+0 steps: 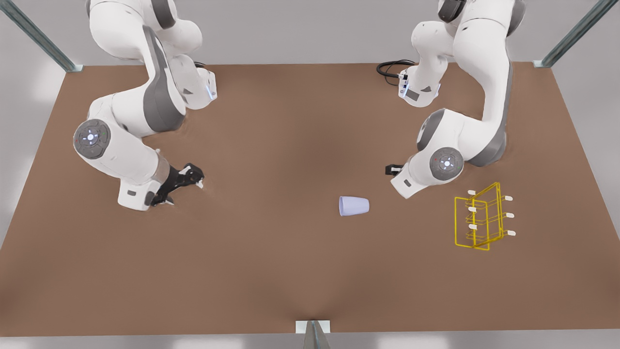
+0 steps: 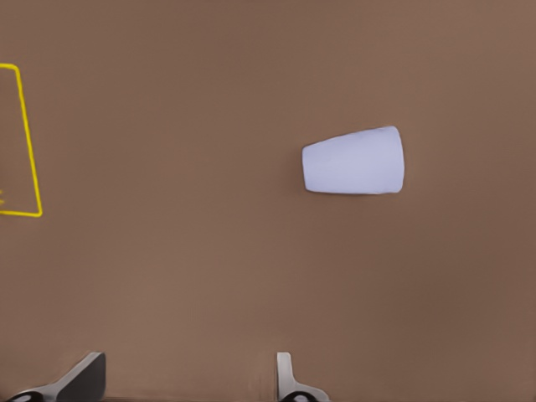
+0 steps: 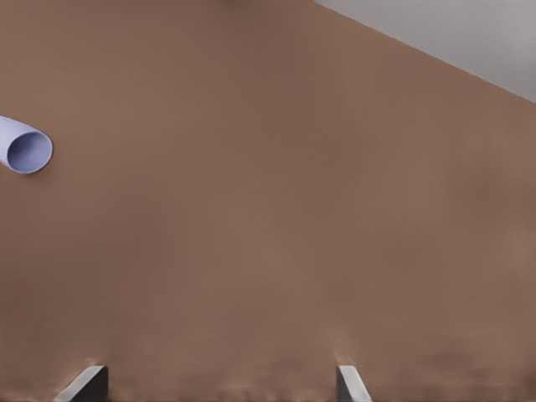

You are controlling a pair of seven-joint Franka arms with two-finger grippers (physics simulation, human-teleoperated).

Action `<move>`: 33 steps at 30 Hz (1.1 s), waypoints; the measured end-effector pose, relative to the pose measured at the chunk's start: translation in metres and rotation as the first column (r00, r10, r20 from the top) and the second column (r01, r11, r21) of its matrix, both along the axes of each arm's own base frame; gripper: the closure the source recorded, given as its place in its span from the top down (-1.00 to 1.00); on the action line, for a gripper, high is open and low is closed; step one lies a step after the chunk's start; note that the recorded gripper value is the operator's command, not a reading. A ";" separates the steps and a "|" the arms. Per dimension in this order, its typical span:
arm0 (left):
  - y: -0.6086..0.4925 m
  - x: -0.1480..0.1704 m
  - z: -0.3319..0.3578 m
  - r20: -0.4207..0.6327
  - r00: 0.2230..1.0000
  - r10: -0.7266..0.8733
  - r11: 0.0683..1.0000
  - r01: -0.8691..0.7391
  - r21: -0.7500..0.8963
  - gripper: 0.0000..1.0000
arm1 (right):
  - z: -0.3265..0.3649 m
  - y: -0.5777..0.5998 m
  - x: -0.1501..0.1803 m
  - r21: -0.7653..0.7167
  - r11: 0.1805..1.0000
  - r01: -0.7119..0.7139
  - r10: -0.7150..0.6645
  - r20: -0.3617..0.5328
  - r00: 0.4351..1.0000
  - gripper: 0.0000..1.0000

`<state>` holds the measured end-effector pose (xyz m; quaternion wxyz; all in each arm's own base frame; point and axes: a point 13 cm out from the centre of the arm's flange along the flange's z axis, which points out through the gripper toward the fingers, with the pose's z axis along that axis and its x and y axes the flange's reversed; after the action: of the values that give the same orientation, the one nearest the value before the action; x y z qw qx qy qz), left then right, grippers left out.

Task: Place the cup on the cup holder

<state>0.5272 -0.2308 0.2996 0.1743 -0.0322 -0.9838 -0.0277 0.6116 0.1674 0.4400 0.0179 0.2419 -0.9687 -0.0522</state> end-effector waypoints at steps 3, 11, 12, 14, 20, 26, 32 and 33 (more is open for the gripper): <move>-0.035 -0.028 -0.088 0.050 0.986 0.159 0.986 -0.161 0.033 1.00 | 0.008 -0.036 -0.041 -0.118 0.992 0.040 -0.051 -0.092 0.994 1.00; -0.105 0.002 -0.135 0.152 0.693 0.705 0.709 -0.697 -0.110 1.00 | 0.006 -0.065 -0.074 -0.247 0.960 0.130 -0.181 -0.196 0.964 1.00; -0.106 0.009 -0.138 0.153 0.636 0.757 0.652 -0.749 -0.114 1.00 | 0.006 -0.068 -0.076 -0.254 0.957 0.143 -0.197 -0.202 0.960 1.00; -0.098 0.022 -0.151 0.152 0.502 0.851 0.519 -0.849 -0.100 1.00 | 0.006 -0.072 -0.078 -0.265 0.950 0.162 -0.221 -0.208 0.953 1.00; -0.106 0.051 -0.167 0.141 0.123 0.982 0.134 -0.989 -0.068 1.00 | 0.006 -0.072 -0.083 -0.285 0.938 0.196 -0.263 -0.218 0.940 1.00; -0.105 0.051 -0.193 0.176 -0.093 0.980 -0.085 -0.995 -0.054 1.00 | 0.006 -0.075 -0.085 -0.300 0.926 0.228 -0.299 -0.217 0.929 1.00; -0.111 0.048 -0.204 0.176 -0.228 0.958 -0.223 -0.974 -0.048 1.00 | 0.006 -0.075 -0.086 -0.308 0.919 0.246 -0.319 -0.214 0.923 1.00; -0.112 0.048 -0.208 0.176 -0.248 0.953 -0.244 -0.969 -0.045 1.00 | 0.007 -0.075 -0.085 -0.309 0.918 0.249 -0.322 -0.213 0.923 1.00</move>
<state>0.5751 -0.3424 0.0913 0.0592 0.7660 -0.6370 0.0627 0.5261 0.0928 0.4467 0.1699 0.0829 -0.9807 0.0500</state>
